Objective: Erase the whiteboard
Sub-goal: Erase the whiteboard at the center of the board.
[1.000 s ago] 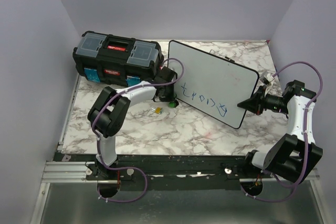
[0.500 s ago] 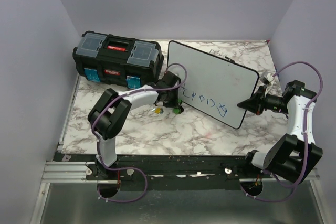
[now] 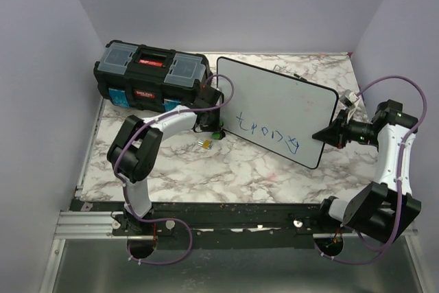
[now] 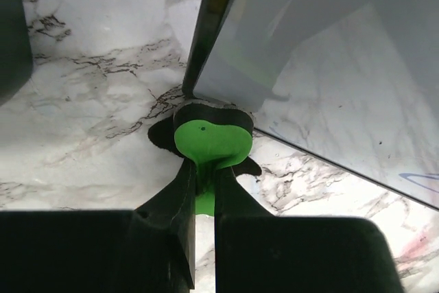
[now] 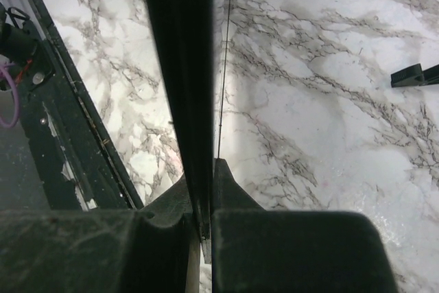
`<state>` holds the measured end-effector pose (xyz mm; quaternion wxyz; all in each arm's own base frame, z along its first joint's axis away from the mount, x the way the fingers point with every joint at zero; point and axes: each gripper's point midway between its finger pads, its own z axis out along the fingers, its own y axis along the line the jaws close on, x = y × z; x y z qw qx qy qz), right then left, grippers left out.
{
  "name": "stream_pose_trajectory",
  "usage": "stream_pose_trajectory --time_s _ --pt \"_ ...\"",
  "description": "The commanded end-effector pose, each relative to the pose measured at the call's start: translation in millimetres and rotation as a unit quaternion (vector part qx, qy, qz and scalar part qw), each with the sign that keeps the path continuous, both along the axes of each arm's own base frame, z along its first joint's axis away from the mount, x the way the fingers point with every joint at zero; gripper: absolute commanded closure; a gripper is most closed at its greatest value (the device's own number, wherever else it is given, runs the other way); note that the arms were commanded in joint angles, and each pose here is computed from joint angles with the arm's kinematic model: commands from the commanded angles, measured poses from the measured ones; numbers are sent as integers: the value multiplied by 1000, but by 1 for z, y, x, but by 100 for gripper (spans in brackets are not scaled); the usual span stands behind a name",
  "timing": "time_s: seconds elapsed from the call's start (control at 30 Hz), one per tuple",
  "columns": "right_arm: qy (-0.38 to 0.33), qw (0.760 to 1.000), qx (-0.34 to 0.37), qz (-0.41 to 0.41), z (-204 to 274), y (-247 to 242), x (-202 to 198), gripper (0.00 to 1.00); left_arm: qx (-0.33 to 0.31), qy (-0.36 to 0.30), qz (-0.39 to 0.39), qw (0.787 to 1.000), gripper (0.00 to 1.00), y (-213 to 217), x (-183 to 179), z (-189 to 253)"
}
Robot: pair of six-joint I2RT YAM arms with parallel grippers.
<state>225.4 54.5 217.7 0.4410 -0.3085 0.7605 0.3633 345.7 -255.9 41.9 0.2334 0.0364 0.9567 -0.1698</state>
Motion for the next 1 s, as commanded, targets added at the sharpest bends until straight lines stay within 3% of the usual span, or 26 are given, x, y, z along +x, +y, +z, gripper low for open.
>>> stream_pose_trajectory --time_s 0.0,0.17,0.37,0.6,0.97 --pt "16 999 32 -8 23 8 -3 99 12 -42 -28 999 100 -15 8 18" --pt "44 998 32 -22 25 6 -3 99 50 -70 -43 995 100 -33 1 18" --pt "47 998 29 -28 30 5 -3 99 106 -48 -33 993 100 -26 -6 -3" --pt "47 997 49 -26 35 8 0 99 84 -37 -62 994 100 -45 -23 -14" --pt "51 997 54 -24 30 9 -3 99 101 -61 11 993 100 3 18 2"
